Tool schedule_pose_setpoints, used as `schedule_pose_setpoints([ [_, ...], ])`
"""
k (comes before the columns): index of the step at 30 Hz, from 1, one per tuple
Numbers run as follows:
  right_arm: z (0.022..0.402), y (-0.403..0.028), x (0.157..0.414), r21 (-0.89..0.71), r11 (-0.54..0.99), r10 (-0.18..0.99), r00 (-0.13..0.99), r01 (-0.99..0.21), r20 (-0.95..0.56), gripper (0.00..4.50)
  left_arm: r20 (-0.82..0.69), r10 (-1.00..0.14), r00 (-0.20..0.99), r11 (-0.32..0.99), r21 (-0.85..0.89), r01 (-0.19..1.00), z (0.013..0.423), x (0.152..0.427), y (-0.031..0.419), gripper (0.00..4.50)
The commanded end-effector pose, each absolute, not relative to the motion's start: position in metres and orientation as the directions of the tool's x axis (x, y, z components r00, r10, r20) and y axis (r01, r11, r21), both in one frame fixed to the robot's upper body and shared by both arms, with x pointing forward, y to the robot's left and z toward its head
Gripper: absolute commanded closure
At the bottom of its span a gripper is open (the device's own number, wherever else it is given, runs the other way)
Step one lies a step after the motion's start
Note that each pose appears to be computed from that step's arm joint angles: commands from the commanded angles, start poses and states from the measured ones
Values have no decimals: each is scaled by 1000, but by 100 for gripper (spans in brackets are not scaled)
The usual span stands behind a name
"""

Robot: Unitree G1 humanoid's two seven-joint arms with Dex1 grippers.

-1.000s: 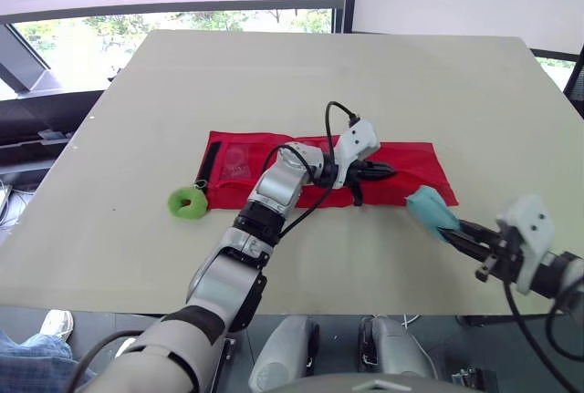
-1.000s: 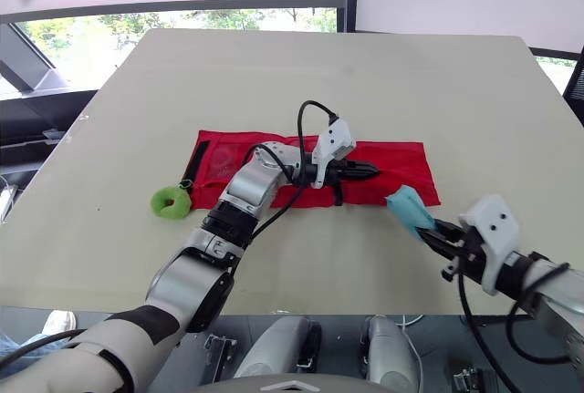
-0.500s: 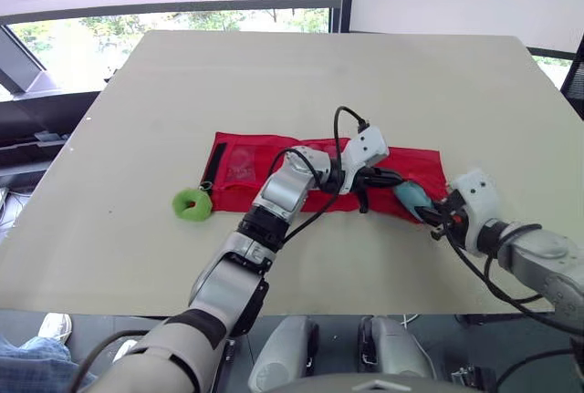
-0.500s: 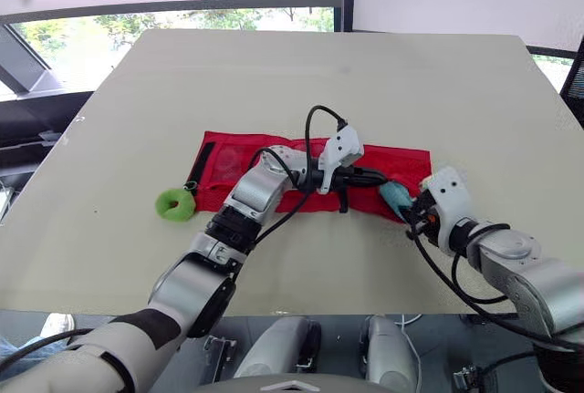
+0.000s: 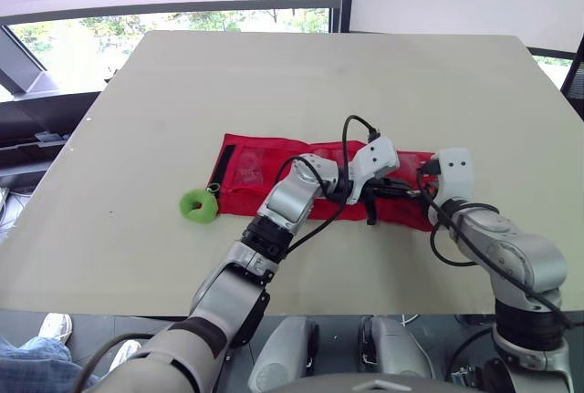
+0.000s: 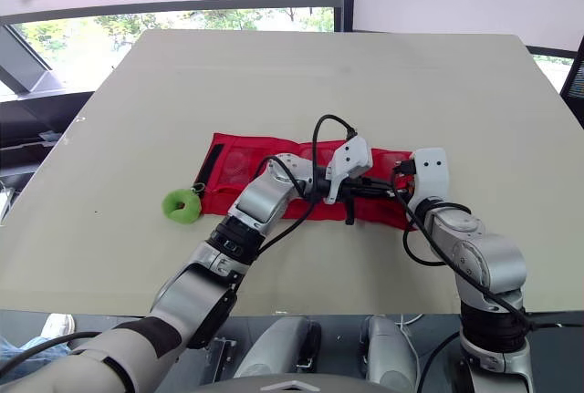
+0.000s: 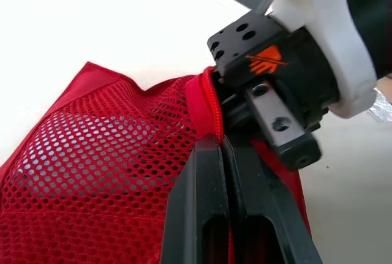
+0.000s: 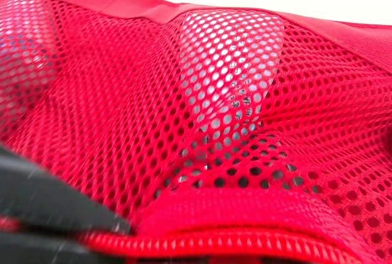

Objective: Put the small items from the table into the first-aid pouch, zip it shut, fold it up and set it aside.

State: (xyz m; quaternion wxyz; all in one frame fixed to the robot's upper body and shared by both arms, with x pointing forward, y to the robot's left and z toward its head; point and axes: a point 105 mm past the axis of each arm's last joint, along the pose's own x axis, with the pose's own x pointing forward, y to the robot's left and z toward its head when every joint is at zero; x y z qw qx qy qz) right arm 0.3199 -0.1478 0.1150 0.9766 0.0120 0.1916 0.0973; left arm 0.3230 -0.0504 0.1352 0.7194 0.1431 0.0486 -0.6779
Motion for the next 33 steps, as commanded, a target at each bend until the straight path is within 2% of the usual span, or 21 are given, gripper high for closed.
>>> schedule_pose_setpoints([
  [1,139,-150,313,30,976,216,935,-217,-281,203,-240,-969,55,13,173,985,142,321,-63,450],
  [5,139,-161,294,8,963,260,917,-270,-302,28,-225,-971,81,42,174,984,143,329,-67,450],
  [6,139,-163,289,5,959,270,913,-282,-307,12,-222,-971,84,44,177,983,143,330,-69,450],
  [12,146,-174,252,-9,911,389,865,-413,-316,12,-214,-973,83,43,182,982,140,331,-76,450],
  [18,151,-175,234,32,873,475,831,-487,-289,12,-221,-973,64,25,174,984,132,328,-79,450],
  [22,151,-210,236,0,931,348,888,-365,-300,12,-206,-978,21,-5,125,992,135,324,-79,450],
  [25,146,-237,239,29,964,259,915,-263,-310,0,-189,-982,-22,-42,102,994,140,318,-74,362],
  [26,143,-244,239,66,969,248,916,-240,-314,0,-185,-982,-30,-53,117,992,141,316,-69,297],
  [29,135,-259,242,143,974,214,920,-175,-328,0,-168,-985,-37,-63,151,987,146,312,-55,201],
  [30,131,-262,244,183,971,211,919,-157,-332,0,-150,-987,-53,-77,157,985,151,308,-45,132],
  [31,128,-264,246,217,966,211,917,-142,-338,0,-135,-989,-68,-89,158,983,156,304,-36,96],
  [32,125,-265,247,240,961,215,914,-135,-344,0,-125,-989,-78,-97,155,983,160,300,-30,36],
  [33,122,-265,248,255,958,219,911,-132,-350,0,-118,-990,-83,-101,152,983,163,298,-25,13],
])
